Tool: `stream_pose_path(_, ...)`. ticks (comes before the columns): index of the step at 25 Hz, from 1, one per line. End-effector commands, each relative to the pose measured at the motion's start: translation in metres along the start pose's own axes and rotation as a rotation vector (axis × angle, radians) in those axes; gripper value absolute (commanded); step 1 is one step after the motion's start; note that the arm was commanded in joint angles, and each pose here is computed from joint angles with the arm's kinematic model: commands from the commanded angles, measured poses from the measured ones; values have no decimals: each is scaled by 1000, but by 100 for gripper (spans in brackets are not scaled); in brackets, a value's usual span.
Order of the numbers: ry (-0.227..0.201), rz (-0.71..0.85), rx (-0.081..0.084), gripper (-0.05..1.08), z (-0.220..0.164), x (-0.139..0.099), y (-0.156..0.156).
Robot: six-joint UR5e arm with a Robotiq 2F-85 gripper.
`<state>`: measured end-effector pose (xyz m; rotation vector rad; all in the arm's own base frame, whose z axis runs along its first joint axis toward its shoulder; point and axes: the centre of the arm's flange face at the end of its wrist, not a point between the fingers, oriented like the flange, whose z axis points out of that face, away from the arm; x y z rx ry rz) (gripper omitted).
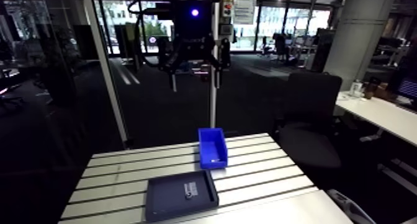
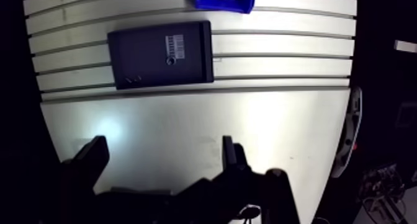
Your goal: Pick up the M10 bolt from the tray and put it into the blue bin.
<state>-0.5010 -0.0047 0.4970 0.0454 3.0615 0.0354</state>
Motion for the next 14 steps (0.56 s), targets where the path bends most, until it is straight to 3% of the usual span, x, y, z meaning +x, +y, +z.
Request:
stream_pose_path(1,4,7,1,1,-1,1,-2)
stream_pose_path(14,-6,2,3,1,5,10,-3)
